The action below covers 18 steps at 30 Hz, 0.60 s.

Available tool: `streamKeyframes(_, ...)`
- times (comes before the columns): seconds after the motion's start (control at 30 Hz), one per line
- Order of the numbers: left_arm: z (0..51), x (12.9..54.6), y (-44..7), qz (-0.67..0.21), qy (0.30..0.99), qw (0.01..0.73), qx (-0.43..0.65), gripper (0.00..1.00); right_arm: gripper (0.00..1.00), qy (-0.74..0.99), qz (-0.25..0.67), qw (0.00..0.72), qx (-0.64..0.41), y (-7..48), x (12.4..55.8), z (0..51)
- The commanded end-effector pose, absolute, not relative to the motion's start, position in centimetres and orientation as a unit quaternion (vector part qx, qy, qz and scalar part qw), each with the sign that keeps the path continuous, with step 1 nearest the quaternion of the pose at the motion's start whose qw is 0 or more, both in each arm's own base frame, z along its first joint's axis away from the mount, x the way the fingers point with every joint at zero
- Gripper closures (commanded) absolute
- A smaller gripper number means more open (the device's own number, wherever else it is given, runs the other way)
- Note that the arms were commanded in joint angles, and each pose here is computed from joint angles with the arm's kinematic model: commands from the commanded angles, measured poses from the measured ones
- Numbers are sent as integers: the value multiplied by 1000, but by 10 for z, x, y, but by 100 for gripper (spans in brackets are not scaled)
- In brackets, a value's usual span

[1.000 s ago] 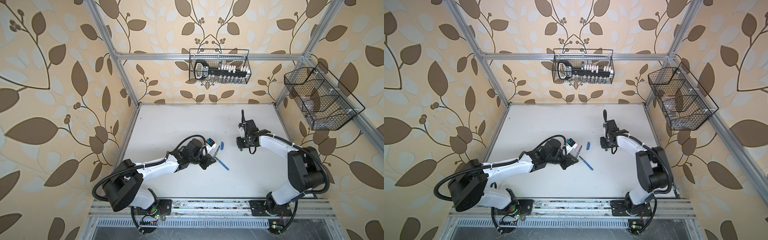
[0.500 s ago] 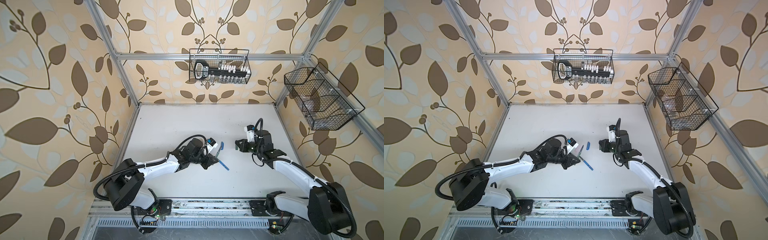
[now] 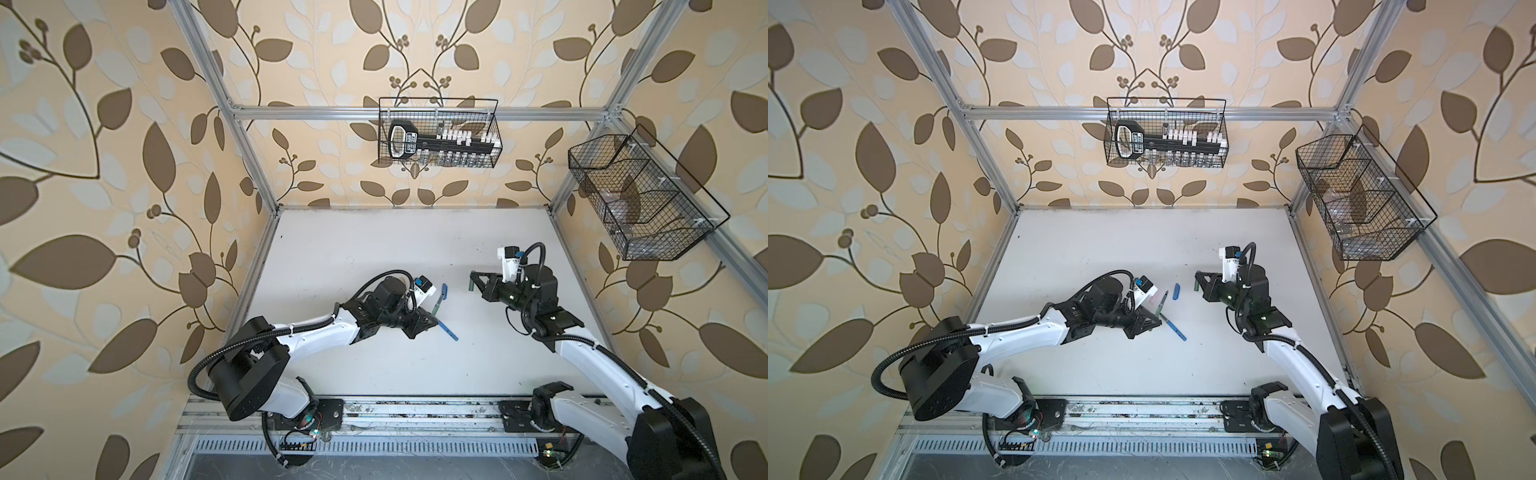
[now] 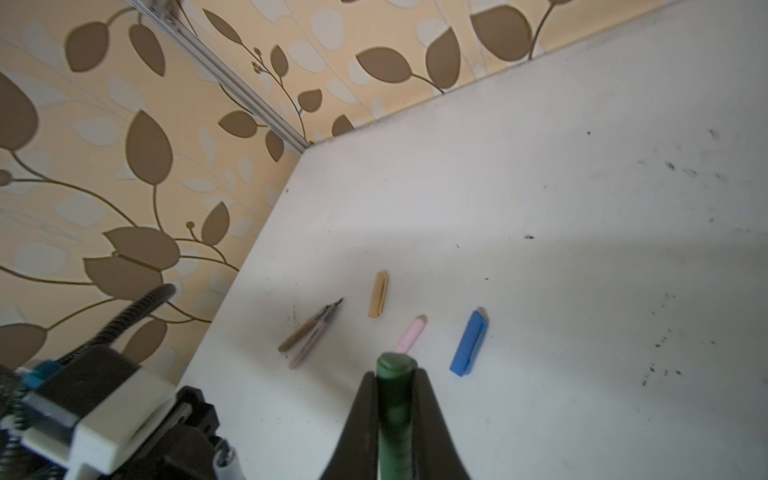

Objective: Insert the pens into the pen caps
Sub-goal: 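Carry the green cap toward the left gripper, above the pen nib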

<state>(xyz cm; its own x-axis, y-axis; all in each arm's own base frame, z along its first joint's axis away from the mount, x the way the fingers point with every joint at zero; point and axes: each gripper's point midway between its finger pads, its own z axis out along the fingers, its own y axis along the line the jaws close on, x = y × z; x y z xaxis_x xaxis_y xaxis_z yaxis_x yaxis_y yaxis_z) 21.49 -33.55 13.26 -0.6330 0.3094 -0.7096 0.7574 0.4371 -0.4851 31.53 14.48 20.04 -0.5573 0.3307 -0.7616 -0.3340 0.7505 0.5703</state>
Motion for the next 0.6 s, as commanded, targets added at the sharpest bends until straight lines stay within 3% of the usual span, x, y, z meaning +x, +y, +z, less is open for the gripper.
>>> streamKeyframes(0.0, 169, 210, -349, -456, 763, 297, 348, 100, 87, 760, 402, 511, -8, 162, 305, 238)
streamKeyframes(0.37, 181, 218, -335, -387, 762, 385, 349, 100, 87, 705, 448, 550, -9, 182, 288, 267)
streamKeyframes(0.57, 180, 216, -335, -374, 761, 394, 354, 100, 87, 689, 460, 560, -12, 184, 284, 280)
